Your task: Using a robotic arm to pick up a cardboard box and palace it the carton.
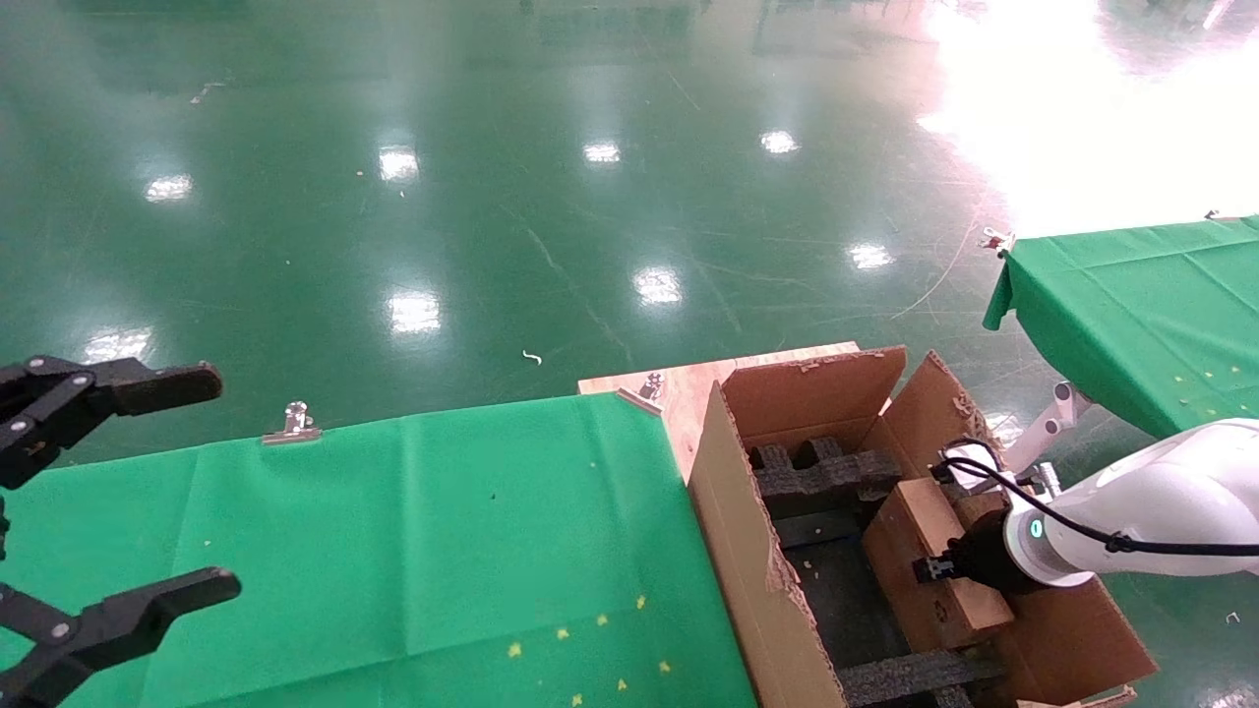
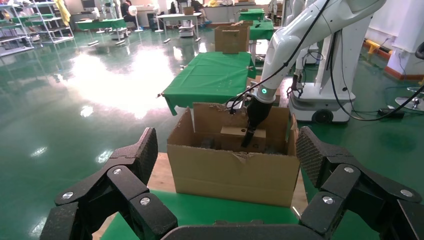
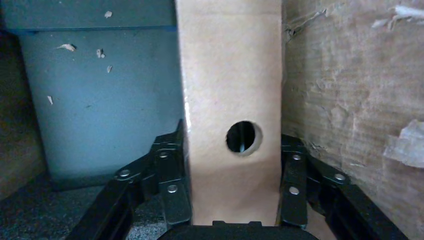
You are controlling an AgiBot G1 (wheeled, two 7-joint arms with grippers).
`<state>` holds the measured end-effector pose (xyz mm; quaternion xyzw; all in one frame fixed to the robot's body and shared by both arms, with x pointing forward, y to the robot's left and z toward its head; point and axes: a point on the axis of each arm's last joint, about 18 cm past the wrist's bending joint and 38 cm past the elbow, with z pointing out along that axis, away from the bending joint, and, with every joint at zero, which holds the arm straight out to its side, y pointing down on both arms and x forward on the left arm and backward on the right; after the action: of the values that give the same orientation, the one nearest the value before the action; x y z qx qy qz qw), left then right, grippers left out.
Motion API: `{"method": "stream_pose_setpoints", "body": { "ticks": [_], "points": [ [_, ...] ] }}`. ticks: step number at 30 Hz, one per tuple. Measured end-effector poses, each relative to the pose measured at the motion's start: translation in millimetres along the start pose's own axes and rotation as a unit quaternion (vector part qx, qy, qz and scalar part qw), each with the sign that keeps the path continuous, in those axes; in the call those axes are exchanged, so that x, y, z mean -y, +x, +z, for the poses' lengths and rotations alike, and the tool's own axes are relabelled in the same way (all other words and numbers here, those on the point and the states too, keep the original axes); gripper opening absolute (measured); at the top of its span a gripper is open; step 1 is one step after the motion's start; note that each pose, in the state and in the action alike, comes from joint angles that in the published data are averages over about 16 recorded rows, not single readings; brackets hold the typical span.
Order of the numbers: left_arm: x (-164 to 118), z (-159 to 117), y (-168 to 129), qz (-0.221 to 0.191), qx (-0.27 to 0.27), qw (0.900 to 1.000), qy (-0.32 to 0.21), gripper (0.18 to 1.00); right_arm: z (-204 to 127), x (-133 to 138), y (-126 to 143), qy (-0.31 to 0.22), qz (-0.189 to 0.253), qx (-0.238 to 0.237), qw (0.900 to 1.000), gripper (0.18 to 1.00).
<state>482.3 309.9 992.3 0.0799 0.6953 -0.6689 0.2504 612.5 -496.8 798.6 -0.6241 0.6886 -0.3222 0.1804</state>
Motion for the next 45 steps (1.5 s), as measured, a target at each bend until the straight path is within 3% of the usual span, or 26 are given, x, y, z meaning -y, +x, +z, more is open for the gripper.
{"method": "stream_pose_setpoints", "body": {
  "ticks": [12, 22, 34, 40, 45],
  "points": [
    [0, 0, 0, 0.000, 0.000, 1.0000, 0.000, 1.001, -14, 13, 4, 0.021, 0.005, 0.005, 1.000, 0.726],
    [0, 0, 0, 0.000, 0.000, 1.0000, 0.000, 1.001, -57, 56, -8, 0.091, 0.009, 0.044, 0.995, 0.904],
    [0, 0, 0, 0.000, 0.000, 1.0000, 0.000, 1.001, -153, 116, -56, 0.188, -0.014, 0.163, 0.968, 0.993],
    [0, 0, 0, 0.000, 0.000, 1.0000, 0.000, 1.001, -188, 128, -76, 0.203, -0.028, 0.216, 0.955, 1.001],
    [0, 0, 0, 0.000, 0.000, 1.0000, 0.000, 1.001, -198, 130, -81, 0.204, -0.036, 0.234, 0.950, 1.001]
  ]
}}
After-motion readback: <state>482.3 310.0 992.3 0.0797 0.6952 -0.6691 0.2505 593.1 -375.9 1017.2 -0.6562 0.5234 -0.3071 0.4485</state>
